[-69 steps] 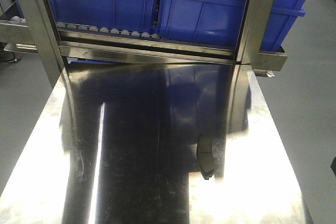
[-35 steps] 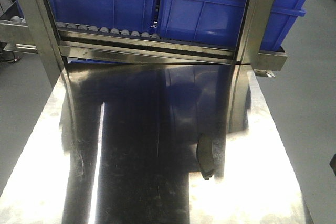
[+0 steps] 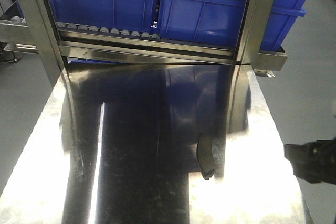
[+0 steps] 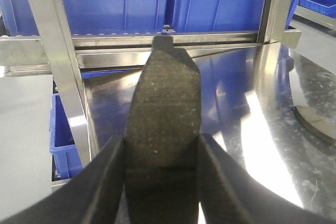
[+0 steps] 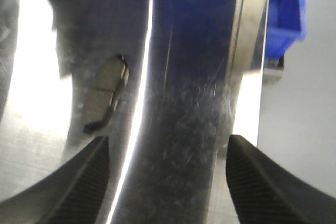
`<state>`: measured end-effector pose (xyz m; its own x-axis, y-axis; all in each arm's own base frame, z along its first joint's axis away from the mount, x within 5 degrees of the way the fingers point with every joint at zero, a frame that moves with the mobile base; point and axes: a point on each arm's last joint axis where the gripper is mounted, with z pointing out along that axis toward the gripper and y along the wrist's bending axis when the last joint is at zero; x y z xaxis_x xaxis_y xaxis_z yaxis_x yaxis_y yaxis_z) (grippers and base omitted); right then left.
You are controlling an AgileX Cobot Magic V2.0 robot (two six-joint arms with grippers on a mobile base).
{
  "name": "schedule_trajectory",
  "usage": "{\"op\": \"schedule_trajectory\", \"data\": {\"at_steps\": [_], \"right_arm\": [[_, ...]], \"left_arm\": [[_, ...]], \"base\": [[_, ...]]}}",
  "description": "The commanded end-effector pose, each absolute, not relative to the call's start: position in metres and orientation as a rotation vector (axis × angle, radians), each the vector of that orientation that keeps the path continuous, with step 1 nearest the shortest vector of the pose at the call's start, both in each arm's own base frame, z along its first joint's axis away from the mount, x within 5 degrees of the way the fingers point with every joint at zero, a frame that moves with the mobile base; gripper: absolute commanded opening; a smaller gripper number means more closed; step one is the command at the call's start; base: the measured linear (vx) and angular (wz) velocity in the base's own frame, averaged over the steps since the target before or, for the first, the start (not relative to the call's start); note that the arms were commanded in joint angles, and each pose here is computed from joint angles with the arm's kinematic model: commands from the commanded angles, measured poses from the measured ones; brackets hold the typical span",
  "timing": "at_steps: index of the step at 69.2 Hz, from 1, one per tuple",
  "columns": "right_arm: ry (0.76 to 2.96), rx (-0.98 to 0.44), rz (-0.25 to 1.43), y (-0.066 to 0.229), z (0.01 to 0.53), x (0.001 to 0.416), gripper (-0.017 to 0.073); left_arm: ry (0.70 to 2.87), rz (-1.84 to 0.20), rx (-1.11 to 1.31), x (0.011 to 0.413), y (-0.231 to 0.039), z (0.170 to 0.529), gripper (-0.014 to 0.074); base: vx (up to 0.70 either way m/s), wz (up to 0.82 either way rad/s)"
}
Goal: Move and align brake pads A on conveyor
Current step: 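Lower the right gripper over the remaining brake pad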
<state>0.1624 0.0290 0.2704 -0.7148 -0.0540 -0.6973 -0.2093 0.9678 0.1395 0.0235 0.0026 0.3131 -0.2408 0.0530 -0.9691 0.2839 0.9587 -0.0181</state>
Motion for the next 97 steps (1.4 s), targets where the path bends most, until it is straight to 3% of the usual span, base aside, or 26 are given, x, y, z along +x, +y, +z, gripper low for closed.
{"op": "schedule_trajectory", "data": {"at_steps": [1,9,23,39,46,61,97], "right_arm": [[2.400,-0.132,0.299,0.031,0.275,0.187,0.0408],[2.508,-0.148,0.322,0.034,0.269,0.210,0.0362],[2.634,-0.155,0.368,0.042,0.261,0.249,0.0362],[2.720,-0.273,0.334,0.092,0.253,0.279,0.0362],[2.754,-0.259,0.305,0.115,0.247,0.288,0.0366],[2.799,-0.307,0.340,0.154,0.235,0.303,0.0454],[2.949,-0.206,0.271,0.171,0.210,0.336,0.0490]], "left_arm": [[1.697,-0.245,0.247,0.024,0.001,0.329,-0.0006],[1.697,-0.245,0.247,0.024,0.001,0.329,-0.0006],[1.699,-0.244,0.247,0.024,0.001,0.329,-0.0006],[1.700,-0.244,0.247,0.024,0.001,0.329,-0.0006],[1.700,-0.244,0.247,0.024,0.001,0.329,-0.0006],[1.700,-0.244,0.247,0.024,0.001,0.329,-0.0006],[1.700,-0.244,0.247,0.024,0.001,0.329,-0.0006]], "base": [[0.00,0.00],[0.00,0.00],[0.00,0.00],[0.00,0.00],[0.00,0.00],[0.00,0.00],[0.00,0.00]]}}
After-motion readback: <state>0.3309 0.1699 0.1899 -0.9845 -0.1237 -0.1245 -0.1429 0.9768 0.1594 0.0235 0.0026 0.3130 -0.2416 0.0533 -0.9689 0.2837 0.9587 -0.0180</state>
